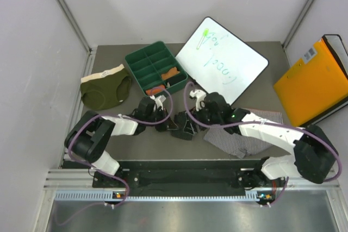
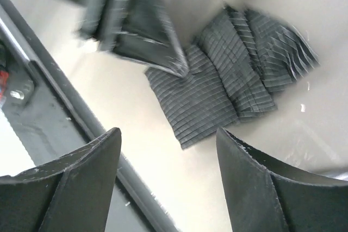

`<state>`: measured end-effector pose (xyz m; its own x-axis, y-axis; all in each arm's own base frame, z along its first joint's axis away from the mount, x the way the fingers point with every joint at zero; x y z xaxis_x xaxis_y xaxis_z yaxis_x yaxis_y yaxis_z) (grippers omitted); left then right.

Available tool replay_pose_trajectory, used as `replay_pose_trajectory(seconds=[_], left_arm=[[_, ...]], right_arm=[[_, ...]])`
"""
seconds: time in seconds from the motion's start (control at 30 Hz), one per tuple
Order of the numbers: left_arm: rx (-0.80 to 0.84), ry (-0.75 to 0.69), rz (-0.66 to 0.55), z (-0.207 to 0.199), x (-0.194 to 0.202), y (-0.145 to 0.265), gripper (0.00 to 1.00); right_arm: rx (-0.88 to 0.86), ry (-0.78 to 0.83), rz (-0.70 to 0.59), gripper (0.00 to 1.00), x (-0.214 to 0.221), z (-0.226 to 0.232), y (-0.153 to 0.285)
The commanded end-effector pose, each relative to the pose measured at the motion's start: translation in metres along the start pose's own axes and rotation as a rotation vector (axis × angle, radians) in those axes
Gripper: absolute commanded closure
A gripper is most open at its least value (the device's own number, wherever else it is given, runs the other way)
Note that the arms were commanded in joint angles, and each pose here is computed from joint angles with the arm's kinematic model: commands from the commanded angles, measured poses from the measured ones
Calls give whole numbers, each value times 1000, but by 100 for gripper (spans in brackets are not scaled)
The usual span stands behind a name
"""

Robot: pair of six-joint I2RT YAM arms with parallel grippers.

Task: Roll the underwear
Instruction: Roll the underwear to the center of the board.

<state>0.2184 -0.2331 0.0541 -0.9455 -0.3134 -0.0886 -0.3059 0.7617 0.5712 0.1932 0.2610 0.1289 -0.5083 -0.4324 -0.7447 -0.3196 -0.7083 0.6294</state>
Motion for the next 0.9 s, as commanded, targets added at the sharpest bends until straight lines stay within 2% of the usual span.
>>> replay_pose_trajectory(seconds=[0.0,0.13,0.27,0.7,0.77,0.8,0.83,0.87], left_arm=[[-93,61,133,17,13,5,100],[-88,83,165,17,12,7,100],[-90,87,175,16,11,7,100],[-68,88,198,13,9,8,100],[-53,84,200,11,10,9,100],[-24,69,199,6,9,9,100],[-10,66,195,4,9,10,100],[6,67,193,2,11,12,97]], right_arm=[[129,307,-59,30,-12,13,-3],[149,436,-109,30,-13,24,-18],[148,530,-86,30,1,29,-32],[93,586,55,34,45,32,-65],[85,570,79,43,49,33,-70],[81,566,122,50,59,31,-75],[76,549,128,63,58,31,-77],[74,534,140,68,59,29,-79]])
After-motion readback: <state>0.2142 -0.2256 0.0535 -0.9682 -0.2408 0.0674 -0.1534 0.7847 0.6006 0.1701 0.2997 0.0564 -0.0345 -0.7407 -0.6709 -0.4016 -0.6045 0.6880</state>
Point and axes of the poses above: each gripper's point midway between its finger pads, its own y axis back along the fingers, its own z axis along the line the jaws close on, x = y × z, the point moved 4 cm from there along y, back along the fingers, and after that the axes turned 15 degrees about y, right-handed, at the moved point
